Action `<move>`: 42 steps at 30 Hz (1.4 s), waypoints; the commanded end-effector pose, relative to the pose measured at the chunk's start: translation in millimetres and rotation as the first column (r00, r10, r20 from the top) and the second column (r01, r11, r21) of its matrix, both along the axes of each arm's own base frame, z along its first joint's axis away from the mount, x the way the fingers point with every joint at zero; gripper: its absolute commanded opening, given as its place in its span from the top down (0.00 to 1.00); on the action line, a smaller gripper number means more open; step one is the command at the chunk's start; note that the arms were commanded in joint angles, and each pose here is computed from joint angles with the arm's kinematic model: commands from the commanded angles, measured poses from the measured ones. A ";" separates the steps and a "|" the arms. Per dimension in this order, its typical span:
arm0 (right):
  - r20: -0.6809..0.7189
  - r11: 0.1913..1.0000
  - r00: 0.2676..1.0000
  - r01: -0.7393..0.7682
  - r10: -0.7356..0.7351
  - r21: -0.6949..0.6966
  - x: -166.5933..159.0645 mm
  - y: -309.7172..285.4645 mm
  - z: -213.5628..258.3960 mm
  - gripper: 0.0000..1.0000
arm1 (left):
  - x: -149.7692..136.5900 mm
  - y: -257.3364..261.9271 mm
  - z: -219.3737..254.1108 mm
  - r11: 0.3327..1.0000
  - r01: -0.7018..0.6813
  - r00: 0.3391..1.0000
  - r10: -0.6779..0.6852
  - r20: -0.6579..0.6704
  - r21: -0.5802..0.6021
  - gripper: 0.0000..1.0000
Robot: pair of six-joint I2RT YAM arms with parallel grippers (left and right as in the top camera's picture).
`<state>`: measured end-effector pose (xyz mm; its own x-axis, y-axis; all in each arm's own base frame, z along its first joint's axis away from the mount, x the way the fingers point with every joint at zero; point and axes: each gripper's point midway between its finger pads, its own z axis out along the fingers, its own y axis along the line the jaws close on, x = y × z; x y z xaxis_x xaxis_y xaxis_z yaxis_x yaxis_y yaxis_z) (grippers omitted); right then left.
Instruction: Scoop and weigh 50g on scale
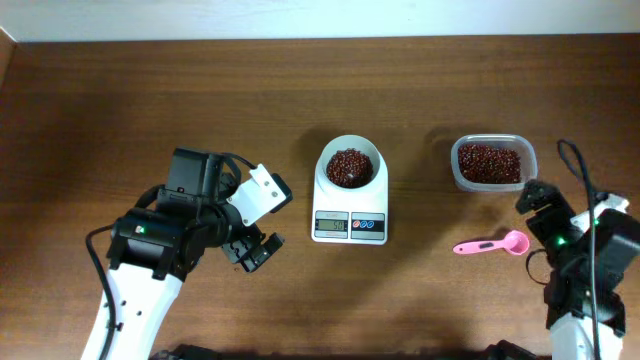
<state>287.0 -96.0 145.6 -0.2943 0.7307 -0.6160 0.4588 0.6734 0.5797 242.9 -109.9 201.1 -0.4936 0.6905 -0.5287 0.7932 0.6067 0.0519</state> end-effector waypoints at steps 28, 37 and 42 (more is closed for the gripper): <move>0.096 0.688 0.736 -0.568 0.670 -0.452 -86.2 160.3 50.4 0.01 | 2.0 0.9 7.4 1.000 0.008 1.000 -0.008 0.030 0.001 0.01; 0.239 0.734 0.771 -0.391 0.591 -0.555 -60.4 145.3 24.0 0.01 | 2.0 0.9 7.4 1.000 0.008 1.000 -0.008 0.030 0.001 0.01; 0.169 0.685 0.811 -0.338 0.560 -0.646 -52.8 124.3 6.4 0.01 | 2.0 0.9 7.4 1.000 0.008 1.000 -0.008 0.030 0.001 0.01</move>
<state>231.9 36.8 160.1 -0.1981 0.1159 -0.9733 -0.1591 0.9760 0.1486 243.7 -109.1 202.7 -0.4923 0.6906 -0.5298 0.7911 0.6088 0.0584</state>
